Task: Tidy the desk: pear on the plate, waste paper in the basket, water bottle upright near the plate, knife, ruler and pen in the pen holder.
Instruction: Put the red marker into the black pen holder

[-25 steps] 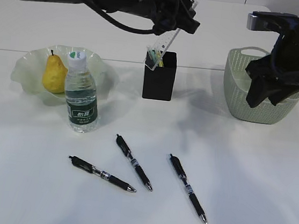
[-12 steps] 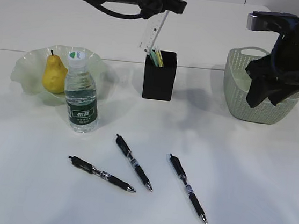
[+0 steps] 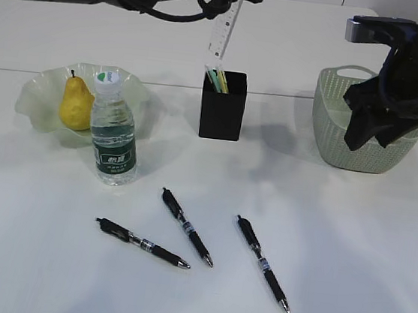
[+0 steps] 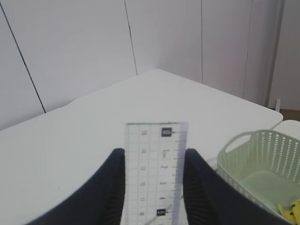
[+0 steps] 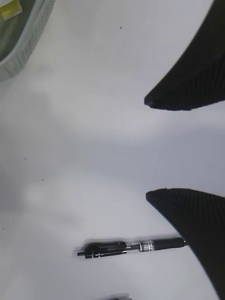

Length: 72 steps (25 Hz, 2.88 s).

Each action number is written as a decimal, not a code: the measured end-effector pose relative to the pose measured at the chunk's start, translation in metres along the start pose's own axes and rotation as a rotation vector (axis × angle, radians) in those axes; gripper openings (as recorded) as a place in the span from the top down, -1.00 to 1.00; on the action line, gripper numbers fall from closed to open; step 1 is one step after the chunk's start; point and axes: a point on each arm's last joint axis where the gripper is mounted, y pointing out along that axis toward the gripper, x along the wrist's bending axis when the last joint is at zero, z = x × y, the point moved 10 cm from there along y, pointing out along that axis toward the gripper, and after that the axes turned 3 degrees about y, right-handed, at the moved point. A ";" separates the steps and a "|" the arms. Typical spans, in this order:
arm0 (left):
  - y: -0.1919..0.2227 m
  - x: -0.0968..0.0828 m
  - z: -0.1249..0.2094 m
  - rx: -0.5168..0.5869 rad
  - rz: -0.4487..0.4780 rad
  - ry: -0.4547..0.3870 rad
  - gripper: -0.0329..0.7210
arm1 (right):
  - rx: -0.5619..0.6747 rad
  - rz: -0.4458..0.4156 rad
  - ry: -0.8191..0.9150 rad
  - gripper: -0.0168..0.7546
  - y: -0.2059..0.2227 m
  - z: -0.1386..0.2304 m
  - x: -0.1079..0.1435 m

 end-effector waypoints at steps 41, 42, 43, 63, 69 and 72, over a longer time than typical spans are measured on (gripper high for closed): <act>0.035 -0.017 0.064 -0.056 -0.011 -0.006 0.23 | 0.000 0.000 0.000 -0.08 0.000 0.000 0.000; 0.035 -0.017 0.065 -0.058 -0.012 -0.006 0.23 | 0.000 0.000 0.000 -0.08 0.000 0.000 0.000; 0.036 -0.017 0.067 -0.056 -0.012 -0.006 0.23 | 0.000 0.000 0.000 -0.08 0.000 0.000 0.000; 0.045 -0.021 0.106 -0.011 -0.011 -0.006 0.23 | -0.001 0.002 -0.001 -0.08 -0.001 0.000 0.000; 0.045 -0.017 0.107 -0.008 -0.023 -0.029 0.18 | -0.002 0.007 -0.002 -0.08 -0.001 0.000 -0.001; 0.045 -0.016 0.108 -0.004 -0.025 -0.033 0.18 | -0.002 0.008 -0.003 -0.08 -0.001 0.000 -0.001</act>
